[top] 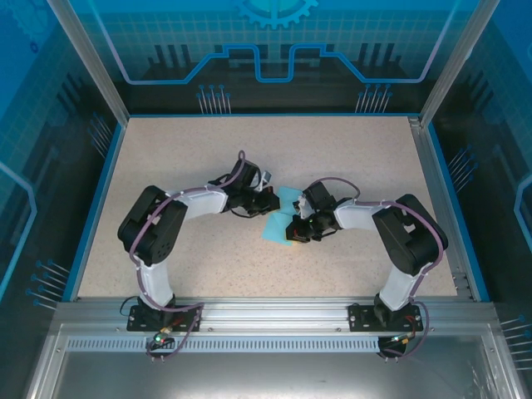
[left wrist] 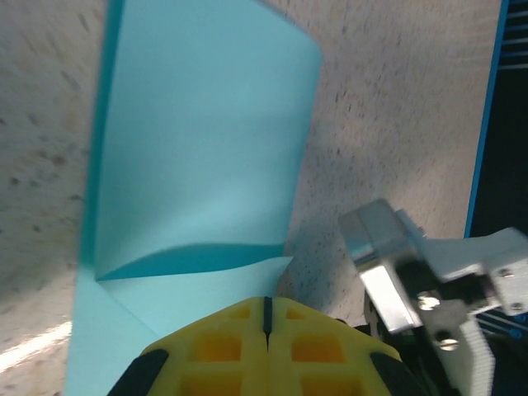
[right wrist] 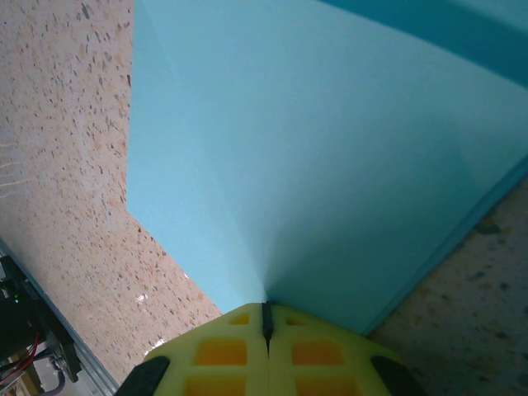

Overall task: Fold a paper plane with a square sheet of paper (pick it up from the middle)
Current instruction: Fold the triangle a second time at the center of the table.

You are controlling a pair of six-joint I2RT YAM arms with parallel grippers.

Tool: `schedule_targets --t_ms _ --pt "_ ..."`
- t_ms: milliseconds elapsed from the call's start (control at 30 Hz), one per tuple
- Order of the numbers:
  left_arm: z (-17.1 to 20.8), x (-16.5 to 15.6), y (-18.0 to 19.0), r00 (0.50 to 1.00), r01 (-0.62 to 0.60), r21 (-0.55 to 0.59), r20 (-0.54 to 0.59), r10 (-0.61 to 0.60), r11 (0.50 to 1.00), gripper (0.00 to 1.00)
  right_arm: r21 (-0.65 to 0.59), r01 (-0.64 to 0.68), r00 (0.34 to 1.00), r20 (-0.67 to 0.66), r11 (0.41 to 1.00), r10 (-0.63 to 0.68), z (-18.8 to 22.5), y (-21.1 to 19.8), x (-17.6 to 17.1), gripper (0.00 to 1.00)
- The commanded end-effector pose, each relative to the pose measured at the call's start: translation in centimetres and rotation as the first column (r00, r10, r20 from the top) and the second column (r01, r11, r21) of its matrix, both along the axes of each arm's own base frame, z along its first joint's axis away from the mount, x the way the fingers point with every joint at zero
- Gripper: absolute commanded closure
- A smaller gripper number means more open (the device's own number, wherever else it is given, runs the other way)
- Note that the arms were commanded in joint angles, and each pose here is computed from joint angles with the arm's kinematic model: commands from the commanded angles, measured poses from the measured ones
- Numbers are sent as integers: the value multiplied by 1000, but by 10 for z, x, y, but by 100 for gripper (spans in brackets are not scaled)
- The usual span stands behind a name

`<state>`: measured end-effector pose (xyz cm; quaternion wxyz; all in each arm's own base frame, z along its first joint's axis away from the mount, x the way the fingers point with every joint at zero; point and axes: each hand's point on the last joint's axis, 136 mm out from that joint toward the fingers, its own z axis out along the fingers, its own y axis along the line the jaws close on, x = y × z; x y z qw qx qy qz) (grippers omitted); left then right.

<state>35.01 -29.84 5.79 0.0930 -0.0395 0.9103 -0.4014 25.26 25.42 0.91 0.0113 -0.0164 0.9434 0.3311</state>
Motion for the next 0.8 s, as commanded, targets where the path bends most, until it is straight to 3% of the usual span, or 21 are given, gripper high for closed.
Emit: schedule_targets --t_ms 0,233,533,767 --pt "-25 -9 0 998 25 17 -51 -24 1000 100 -141 36 994 -97 989 -50 -31 -26 -16 97" --pt "-64 -9 20 995 -19 160 -93 34 987 100 -88 39 997 -60 995 -44 -14 -16 -5 96" --pt "-69 -14 22 993 -25 154 -109 42 988 100 50 35 999 23 998 -36 27 15 24 95" --pt "-68 -14 19 993 -23 138 -110 38 990 100 16 53 999 4 998 -53 5 20 37 94"
